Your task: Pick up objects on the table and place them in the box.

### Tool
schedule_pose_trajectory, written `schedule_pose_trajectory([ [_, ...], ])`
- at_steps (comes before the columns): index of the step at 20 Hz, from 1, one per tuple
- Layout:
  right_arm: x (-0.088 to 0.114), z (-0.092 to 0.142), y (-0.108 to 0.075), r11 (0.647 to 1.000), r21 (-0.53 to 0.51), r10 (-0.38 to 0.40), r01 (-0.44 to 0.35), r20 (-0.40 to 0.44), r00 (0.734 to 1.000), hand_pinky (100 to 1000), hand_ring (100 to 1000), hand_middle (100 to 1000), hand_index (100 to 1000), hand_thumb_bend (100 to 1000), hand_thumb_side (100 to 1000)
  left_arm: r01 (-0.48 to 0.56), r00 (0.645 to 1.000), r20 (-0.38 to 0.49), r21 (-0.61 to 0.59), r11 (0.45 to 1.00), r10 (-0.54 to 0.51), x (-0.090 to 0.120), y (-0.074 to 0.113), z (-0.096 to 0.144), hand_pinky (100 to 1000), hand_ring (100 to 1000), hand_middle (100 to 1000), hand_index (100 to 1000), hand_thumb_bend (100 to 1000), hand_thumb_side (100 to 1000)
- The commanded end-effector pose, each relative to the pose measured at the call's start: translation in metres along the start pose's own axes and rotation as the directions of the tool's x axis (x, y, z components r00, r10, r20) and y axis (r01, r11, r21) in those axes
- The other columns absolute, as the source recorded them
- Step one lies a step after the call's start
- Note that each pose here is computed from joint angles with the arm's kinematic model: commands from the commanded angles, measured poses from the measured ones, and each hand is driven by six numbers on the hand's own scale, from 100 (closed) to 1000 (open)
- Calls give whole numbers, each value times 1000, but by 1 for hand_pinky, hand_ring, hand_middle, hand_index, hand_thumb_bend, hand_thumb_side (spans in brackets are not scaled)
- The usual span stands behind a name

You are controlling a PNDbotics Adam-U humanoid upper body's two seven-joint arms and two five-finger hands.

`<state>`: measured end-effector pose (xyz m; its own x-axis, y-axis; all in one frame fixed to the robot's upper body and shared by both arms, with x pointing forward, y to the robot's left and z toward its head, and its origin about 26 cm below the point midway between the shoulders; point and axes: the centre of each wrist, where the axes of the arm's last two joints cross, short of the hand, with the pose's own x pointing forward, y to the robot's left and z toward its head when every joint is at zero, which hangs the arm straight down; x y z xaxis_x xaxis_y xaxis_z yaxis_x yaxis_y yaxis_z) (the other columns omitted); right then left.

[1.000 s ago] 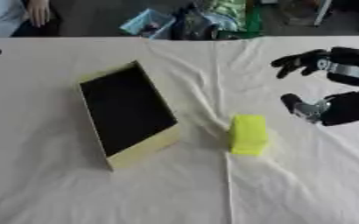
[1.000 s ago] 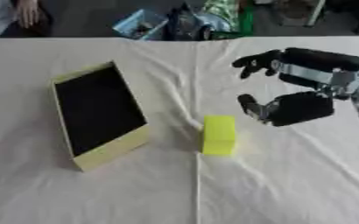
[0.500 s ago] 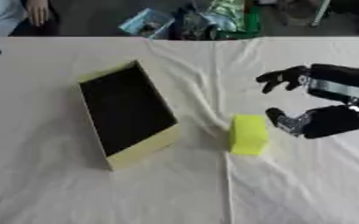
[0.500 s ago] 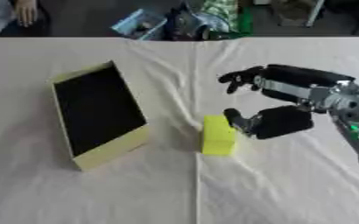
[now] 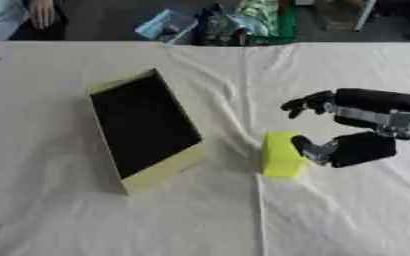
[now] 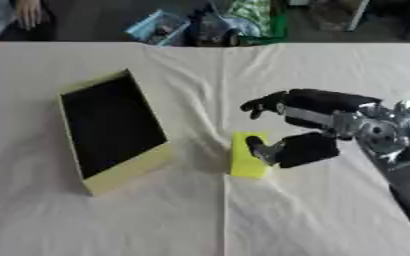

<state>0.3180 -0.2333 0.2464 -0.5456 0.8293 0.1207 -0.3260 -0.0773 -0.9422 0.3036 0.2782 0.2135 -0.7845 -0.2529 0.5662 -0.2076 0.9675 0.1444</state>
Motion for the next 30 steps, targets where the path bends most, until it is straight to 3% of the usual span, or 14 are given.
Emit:
schedule_pose_trajectory([
  [1,-3,1,-4,999,-13,39,-39,-29,999,905,982,887,1000,100,755,6,999,31,-10,1000,-6,6,2,-6,506,690,679,673,100,632],
  [6,-4,-2,-2,999,-4,37,-37,-20,999,913,1000,1000,1000,100,760,5,1000,30,-6,1000,-5,6,2,-6,505,689,678,670,100,631],
  [17,-5,-6,-1,1000,12,8,-8,5,1000,903,1000,1000,1000,100,779,2,1000,30,-3,1000,-2,7,2,-7,504,688,679,668,100,629],
  [30,-15,-18,9,998,48,-50,51,-33,998,895,1000,1000,1000,100,829,-4,999,32,-7,1000,4,7,0,-8,504,688,679,667,100,629],
])
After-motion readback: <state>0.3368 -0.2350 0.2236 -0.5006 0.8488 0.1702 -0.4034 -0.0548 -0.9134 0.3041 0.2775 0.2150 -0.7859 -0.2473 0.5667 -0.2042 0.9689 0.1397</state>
